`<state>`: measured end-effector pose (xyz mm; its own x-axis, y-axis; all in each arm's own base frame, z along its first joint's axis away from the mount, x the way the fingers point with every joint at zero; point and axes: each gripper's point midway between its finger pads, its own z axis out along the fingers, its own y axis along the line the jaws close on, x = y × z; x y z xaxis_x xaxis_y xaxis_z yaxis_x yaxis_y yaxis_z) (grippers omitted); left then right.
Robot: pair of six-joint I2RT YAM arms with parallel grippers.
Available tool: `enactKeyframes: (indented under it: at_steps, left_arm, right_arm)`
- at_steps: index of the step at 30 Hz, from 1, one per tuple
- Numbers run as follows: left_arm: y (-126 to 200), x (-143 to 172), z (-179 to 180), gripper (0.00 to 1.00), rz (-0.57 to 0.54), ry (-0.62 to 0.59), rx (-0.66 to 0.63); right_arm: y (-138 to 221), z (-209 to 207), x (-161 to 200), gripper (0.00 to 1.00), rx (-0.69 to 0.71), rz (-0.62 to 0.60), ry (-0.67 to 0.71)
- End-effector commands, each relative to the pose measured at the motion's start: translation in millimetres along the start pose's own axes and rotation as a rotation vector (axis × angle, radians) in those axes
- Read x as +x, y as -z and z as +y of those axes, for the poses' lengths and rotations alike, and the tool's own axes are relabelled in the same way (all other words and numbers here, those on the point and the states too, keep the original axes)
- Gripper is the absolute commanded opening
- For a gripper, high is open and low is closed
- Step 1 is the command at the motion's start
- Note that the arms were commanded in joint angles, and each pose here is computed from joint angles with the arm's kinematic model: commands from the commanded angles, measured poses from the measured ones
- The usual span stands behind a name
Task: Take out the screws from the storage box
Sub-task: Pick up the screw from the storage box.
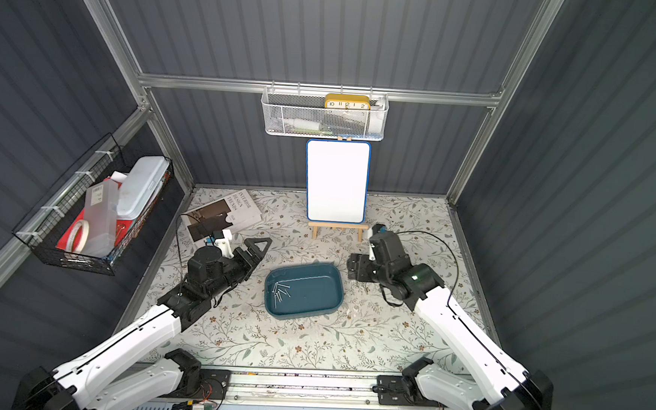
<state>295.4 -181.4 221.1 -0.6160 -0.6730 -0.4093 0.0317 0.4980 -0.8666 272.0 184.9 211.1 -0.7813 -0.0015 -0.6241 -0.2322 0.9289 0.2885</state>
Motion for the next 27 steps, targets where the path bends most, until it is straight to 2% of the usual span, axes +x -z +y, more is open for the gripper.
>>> enactKeyframes:
  at_steps: [1,6,9,18,27]
  left_arm:
    - [4,6,23,1.00,-0.001,0.013,-0.070]
    - [9,8,34,0.99,-0.012,0.049,-0.105]
    - [15,3,40,0.99,-0.047,0.054,-0.140]
    - [29,4,50,0.99,-0.079,0.090,-0.135]
    - [29,10,62,0.99,-0.070,0.094,-0.164]
  right_arm:
    - [-19,36,15,0.77,-0.007,0.088,0.180]
    - [-67,86,44,0.65,0.013,0.230,0.438]
    - [-94,102,61,0.55,0.022,0.347,0.523]
    - [-160,128,76,0.50,0.024,0.420,0.604]
    - [-201,130,83,0.43,0.051,0.456,0.642]
